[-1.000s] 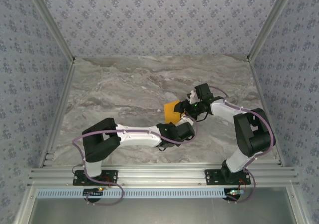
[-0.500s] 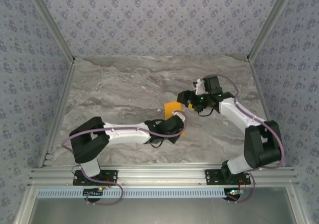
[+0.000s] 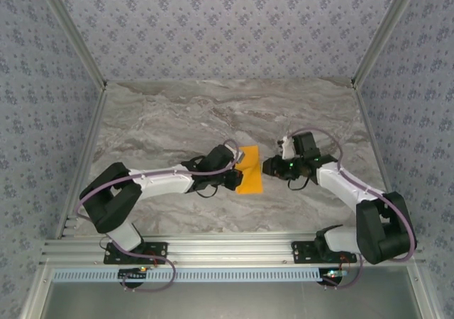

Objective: Fold a paper plane with a square sheet of paper (fold left side to right side)
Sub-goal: Fold the triangle a second time at the center of the table.

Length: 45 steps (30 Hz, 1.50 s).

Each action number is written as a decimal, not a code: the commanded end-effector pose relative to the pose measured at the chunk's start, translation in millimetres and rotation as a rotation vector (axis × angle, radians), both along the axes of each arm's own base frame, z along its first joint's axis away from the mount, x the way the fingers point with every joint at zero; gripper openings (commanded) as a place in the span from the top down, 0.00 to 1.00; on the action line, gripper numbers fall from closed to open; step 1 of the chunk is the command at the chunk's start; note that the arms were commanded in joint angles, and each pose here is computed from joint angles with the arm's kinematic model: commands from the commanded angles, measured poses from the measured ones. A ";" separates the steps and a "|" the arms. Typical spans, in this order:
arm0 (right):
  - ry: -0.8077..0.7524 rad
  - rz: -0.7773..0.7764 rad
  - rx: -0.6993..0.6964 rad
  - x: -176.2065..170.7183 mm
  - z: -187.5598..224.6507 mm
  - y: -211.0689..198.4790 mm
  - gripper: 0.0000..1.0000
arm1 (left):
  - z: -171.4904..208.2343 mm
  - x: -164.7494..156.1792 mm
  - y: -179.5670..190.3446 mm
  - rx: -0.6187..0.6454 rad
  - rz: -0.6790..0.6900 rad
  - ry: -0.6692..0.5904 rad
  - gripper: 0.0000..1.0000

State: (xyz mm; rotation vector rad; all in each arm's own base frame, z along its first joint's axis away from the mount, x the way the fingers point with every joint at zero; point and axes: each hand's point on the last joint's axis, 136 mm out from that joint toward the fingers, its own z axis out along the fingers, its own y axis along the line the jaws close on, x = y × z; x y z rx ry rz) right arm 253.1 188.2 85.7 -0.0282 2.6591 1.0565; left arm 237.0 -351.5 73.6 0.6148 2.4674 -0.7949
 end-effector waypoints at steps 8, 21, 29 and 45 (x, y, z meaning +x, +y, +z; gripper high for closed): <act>0.088 0.029 -0.151 -14.9 -49.2 8.1 0.85 | 3.0 5.3 3.5 -0.022 -0.029 0.051 1.00; 0.187 0.050 -0.276 -30.1 -76.2 -3.5 0.85 | -9.7 20.4 10.3 0.030 -0.011 0.051 1.00; 0.204 0.073 -0.306 -34.7 -81.8 -4.4 0.84 | -16.0 26.6 8.9 0.042 -0.012 0.058 1.00; 0.209 0.102 -0.325 -37.3 -83.4 -1.3 0.85 | -31.0 29.2 7.3 0.076 -0.016 0.078 1.00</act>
